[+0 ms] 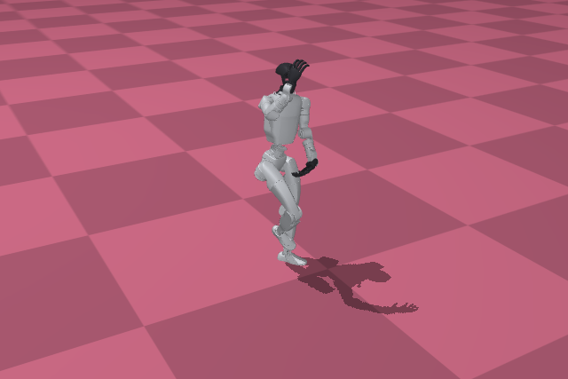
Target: Kungfu
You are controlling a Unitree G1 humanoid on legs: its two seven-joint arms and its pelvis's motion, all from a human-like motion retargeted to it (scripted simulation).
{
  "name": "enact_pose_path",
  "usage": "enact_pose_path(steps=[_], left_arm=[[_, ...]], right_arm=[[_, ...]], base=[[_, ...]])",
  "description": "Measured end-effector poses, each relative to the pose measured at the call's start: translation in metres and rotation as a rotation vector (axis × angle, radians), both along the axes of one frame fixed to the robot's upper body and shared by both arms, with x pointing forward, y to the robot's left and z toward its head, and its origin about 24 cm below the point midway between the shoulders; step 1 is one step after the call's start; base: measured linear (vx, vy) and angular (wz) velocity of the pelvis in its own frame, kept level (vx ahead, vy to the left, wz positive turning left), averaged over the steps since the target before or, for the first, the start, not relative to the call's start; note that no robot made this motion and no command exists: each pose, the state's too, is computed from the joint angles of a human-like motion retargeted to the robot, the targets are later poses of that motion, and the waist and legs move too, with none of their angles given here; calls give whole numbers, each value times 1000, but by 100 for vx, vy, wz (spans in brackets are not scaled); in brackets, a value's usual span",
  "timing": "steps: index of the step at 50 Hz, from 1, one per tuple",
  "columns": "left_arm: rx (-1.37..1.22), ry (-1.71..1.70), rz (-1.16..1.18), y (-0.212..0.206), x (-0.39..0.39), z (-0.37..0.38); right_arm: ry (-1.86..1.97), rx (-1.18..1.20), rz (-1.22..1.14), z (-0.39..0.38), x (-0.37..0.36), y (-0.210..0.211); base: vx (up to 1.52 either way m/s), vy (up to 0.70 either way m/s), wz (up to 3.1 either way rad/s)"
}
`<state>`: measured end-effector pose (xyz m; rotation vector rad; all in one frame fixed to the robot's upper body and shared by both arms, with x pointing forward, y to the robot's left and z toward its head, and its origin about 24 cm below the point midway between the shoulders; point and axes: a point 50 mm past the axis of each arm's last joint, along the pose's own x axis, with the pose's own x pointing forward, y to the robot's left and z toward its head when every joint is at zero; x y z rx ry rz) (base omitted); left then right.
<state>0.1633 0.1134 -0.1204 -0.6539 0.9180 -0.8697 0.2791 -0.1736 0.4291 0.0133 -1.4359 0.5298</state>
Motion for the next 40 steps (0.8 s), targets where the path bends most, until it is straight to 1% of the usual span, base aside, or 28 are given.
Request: enact_pose_path(steps=[5, 10, 12, 15, 18, 20, 23, 25, 30, 33, 37, 40], left_arm=[[-108, -109, 169, -14, 36, 21], [-203, -300, 223, -44, 83, 59], [-242, -383, 197, -59, 98, 77], [-307, -494, 97, -82, 109, 99], [-438, -498, -47, -103, 98, 103], [-577, -461, -119, -109, 87, 103], [-712, -356, -147, -114, 70, 96], [-719, -305, -108, -115, 63, 89], [-692, -192, -42, -125, 42, 73], [-680, -157, -33, -128, 39, 71], [-550, -177, 109, -115, 59, 70], [-388, -246, 167, -88, 79, 69]], right_arm=[[268, -40, 224, -60, 36, 45], [613, -30, 580, -155, 57, 101], [776, -31, 710, -197, 60, 124], [1003, -30, 892, -261, 54, 155], [1255, 64, 1058, -323, 37, 180], [1409, 161, 1184, -354, 20, 196], [1606, 234, 1316, -383, 5, 197], [1690, 225, 1334, -397, -6, 198], [1679, 18, 1195, -404, -10, 192], [1607, -30, 1170, -388, -1, 192], [1364, 28, 1208, -319, 27, 185], [1052, 40, 1133, -238, 46, 153]], base=[[-9, -5, -27], [-15, 15, -20], [-24, 25, -9], [-30, 4, 18], [-16, 21, -52], [-19, -10, -52], [-23, 3, 1], [-14, -4, 16], [-6, -8, 35], [10, -10, 45], [14, -10, 61], [15, -6, 68]])
